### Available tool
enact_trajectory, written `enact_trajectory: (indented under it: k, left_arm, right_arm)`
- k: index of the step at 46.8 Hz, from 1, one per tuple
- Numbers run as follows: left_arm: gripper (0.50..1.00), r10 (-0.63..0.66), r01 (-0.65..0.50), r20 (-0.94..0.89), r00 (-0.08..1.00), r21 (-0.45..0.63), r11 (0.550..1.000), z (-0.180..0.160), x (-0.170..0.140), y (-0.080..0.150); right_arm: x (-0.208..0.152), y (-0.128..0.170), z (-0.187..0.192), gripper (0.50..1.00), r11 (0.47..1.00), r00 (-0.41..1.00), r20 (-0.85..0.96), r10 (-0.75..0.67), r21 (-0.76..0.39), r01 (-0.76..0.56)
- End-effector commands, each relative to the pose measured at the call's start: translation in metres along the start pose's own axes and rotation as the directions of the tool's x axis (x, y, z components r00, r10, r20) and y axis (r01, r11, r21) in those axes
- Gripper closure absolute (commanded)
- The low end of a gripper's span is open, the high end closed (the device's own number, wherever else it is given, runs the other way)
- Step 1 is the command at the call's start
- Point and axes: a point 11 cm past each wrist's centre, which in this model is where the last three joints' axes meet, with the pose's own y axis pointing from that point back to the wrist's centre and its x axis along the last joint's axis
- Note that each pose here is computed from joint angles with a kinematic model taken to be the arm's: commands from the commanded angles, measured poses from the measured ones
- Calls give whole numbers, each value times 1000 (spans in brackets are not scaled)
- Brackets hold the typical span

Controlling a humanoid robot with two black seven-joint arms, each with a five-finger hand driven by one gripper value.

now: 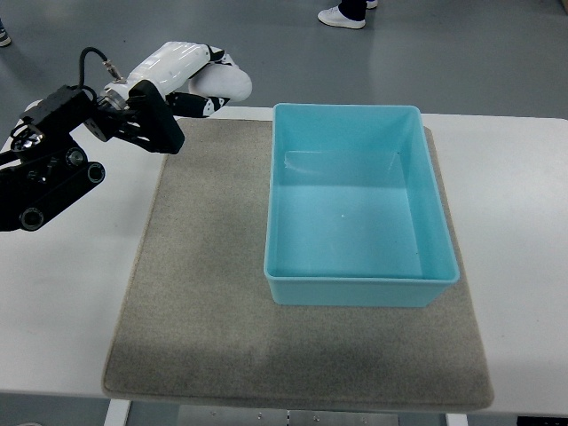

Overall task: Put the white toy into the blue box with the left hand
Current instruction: 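Lift the toy and carry it with the left hand over the blue box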

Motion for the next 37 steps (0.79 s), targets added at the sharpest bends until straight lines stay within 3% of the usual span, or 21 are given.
enact_trajectory:
  k: [1,10,18,30,35,37]
  left_arm:
    - [1000,4,-5,-14,1000,-83,997,27,1,-7]
    - [1000,-44,22,-76,996,-265,964,88,-29,-21]
    - [1000,-141,114,-64,988,-321,940,111,-66,-22]
    - [988,-221,187,-54,974,-364,913,130,-97,-19]
    - [900,-228,194,-54,972,-364,911,131,-101,-19]
    - [821,-228,193,-55,972,-366,910,132,-101,-19]
  right_arm:
    - [0,0,0,564,1000,1000,0,0,1,0]
    - [0,0,0,564,1000,1000,0,0,1,0]
    - [0,0,0,564,1000,1000,-1,-1,0,1]
    - [0,0,0,564,1000,1000,0,-1,1,1]
    - [0,0,0,564,1000,1000,0,-1,1,1]
    - [0,0,0,564,1000,1000,-1,0,0,0]
